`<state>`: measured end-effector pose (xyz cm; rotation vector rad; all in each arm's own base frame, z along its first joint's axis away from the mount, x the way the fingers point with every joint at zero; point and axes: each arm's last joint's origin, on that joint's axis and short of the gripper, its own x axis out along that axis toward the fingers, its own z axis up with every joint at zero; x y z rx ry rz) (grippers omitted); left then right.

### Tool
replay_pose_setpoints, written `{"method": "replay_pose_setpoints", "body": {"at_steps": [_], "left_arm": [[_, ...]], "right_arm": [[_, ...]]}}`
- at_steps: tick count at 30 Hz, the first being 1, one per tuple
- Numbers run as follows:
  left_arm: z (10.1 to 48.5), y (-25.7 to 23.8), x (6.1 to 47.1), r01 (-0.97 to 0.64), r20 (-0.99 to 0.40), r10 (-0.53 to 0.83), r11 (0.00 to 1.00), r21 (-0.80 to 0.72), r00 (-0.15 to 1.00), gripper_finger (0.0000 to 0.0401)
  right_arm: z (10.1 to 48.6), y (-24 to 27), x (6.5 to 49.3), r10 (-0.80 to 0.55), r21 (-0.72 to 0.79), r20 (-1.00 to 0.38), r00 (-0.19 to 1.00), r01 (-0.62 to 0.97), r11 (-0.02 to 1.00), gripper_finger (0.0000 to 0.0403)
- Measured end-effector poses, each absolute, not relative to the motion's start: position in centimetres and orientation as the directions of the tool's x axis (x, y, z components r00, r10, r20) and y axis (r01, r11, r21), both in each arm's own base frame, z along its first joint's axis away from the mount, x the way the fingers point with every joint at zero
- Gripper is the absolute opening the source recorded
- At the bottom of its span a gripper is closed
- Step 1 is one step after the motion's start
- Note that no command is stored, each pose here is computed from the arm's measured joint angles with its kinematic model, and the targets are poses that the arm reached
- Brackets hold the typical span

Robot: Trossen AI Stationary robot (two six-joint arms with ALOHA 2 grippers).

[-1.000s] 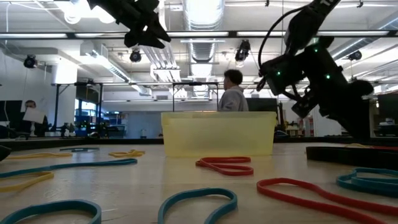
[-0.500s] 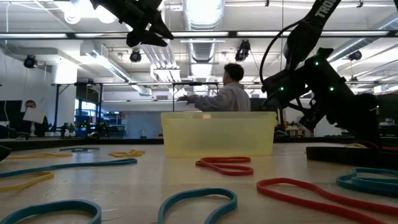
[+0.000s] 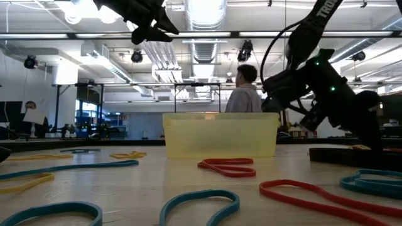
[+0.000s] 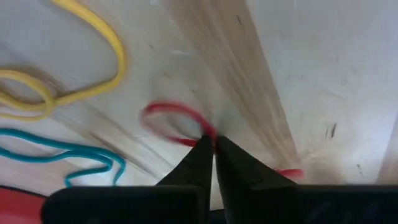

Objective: Pick and place rubber bands into bin
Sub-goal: Put the top right red rubber band into the yellow bin

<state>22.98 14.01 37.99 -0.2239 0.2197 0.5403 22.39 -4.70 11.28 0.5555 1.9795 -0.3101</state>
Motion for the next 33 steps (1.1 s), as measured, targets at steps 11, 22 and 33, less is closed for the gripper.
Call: {"method": "replay_pose_setpoints", "body": {"at_steps": [11, 22, 33], "left_arm": [[38.0, 14.0, 23.0, -0.530, -0.263, 0.482, 0.834, -0.152, 0.835, 0.0183], [38.0, 14.0, 23.0, -0.530, -0.265, 0.482, 0.835, -0.152, 0.835, 0.0183], [37.7, 13.8, 22.6, -0.532, -0.297, 0.476, 0.834, -0.147, 0.828, 0.0183]], "right_arm": [[20.3, -6.7, 29.0, 0.260, 0.352, -0.931, 0.257, 0.437, 0.828, 0.0008], [29.1, -9.4, 33.7, 0.202, 0.425, -0.815, 0.544, 0.323, 0.845, 0.0008], [27.6, -10.3, 37.5, 0.383, 0.547, -0.768, 0.514, 0.216, 0.809, 0.0008]]}}
